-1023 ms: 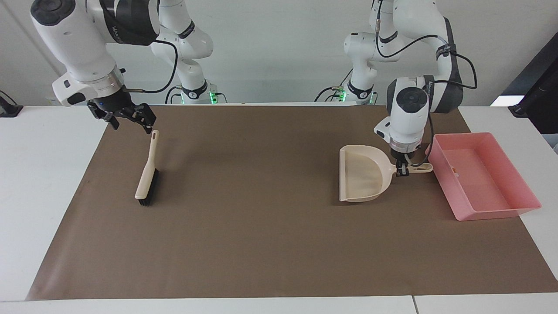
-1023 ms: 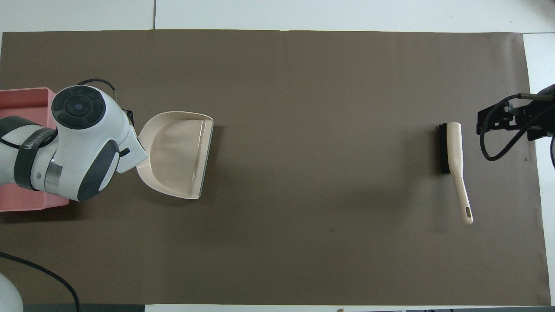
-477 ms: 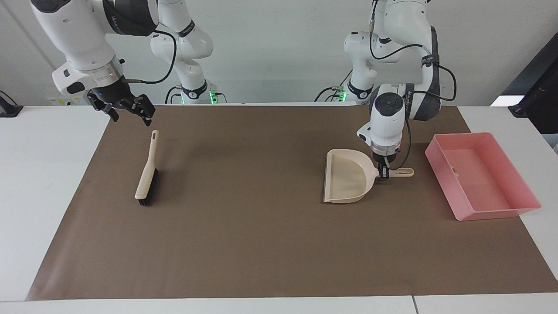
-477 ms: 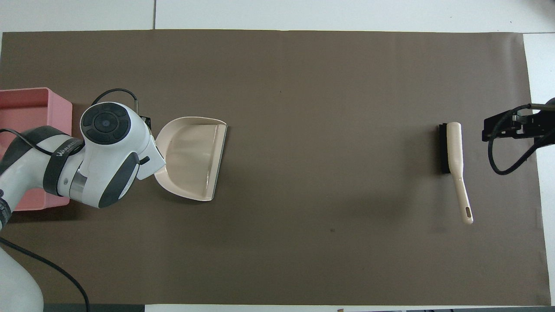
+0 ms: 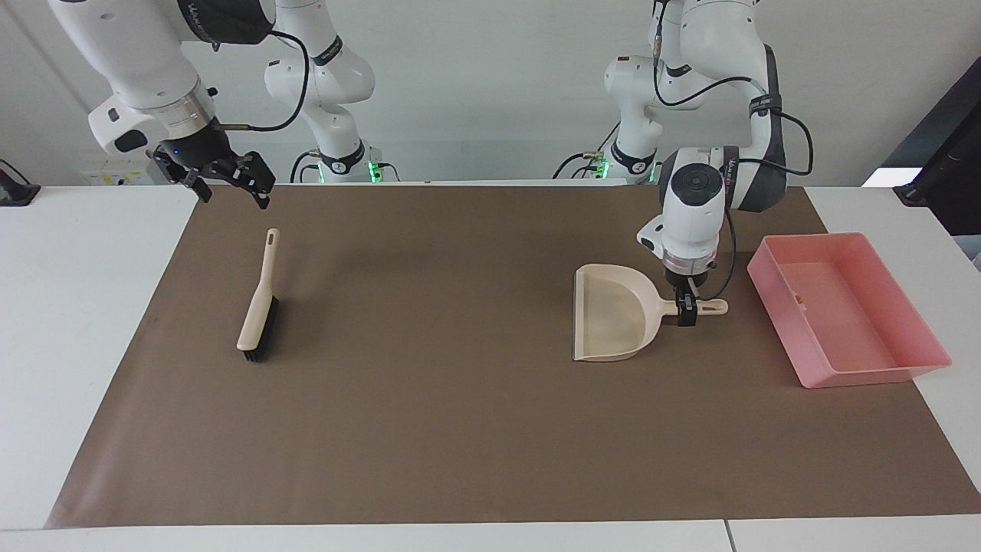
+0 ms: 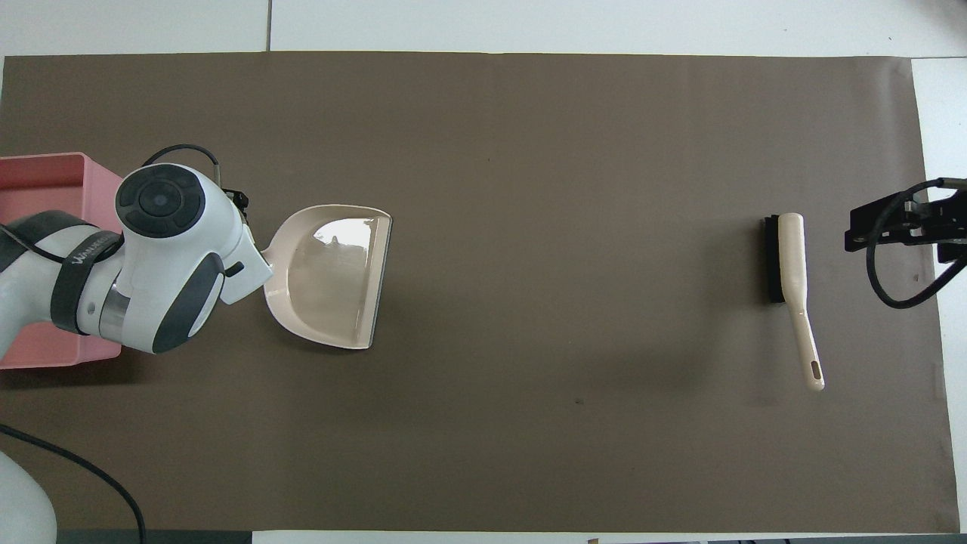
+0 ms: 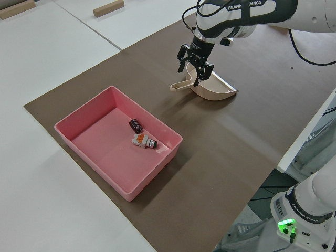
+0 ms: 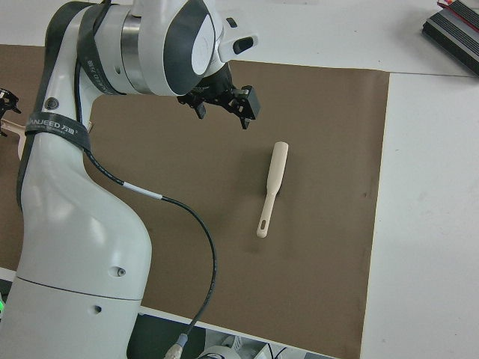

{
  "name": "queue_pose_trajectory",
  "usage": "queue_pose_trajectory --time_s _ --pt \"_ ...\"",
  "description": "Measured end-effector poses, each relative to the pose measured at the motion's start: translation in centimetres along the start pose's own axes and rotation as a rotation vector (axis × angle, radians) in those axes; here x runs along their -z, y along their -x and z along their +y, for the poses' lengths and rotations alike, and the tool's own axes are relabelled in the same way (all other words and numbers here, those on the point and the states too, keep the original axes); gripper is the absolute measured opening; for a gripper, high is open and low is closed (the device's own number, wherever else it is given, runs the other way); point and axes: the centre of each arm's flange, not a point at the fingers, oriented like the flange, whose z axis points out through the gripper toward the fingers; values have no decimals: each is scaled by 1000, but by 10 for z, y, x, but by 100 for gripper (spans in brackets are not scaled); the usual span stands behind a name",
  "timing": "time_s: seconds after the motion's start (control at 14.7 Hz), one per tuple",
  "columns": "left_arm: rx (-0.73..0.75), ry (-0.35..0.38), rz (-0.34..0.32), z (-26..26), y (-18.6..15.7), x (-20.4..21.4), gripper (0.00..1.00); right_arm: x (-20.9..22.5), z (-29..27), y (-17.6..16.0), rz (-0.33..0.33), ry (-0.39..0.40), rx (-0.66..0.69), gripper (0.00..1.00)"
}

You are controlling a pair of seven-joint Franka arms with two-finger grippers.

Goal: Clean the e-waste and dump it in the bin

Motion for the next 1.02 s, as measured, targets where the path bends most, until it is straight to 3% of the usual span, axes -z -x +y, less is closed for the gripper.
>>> queue_pose_trajectory --time_s 0.14,0.41,0.82,1.02 --pt "39 18 -10 -8 19 32 100 0 0 -1 0 0 -1 100" --pt "180 38 59 -10 76 71 100 -3 -2 -4 -3 1 2 100" --pt "476 88 117 6 165 52 100 -2 -6 -8 27 -4 -11 100" --pt "712 146 127 14 175 50 100 -2 -7 -9 35 2 -8 100"
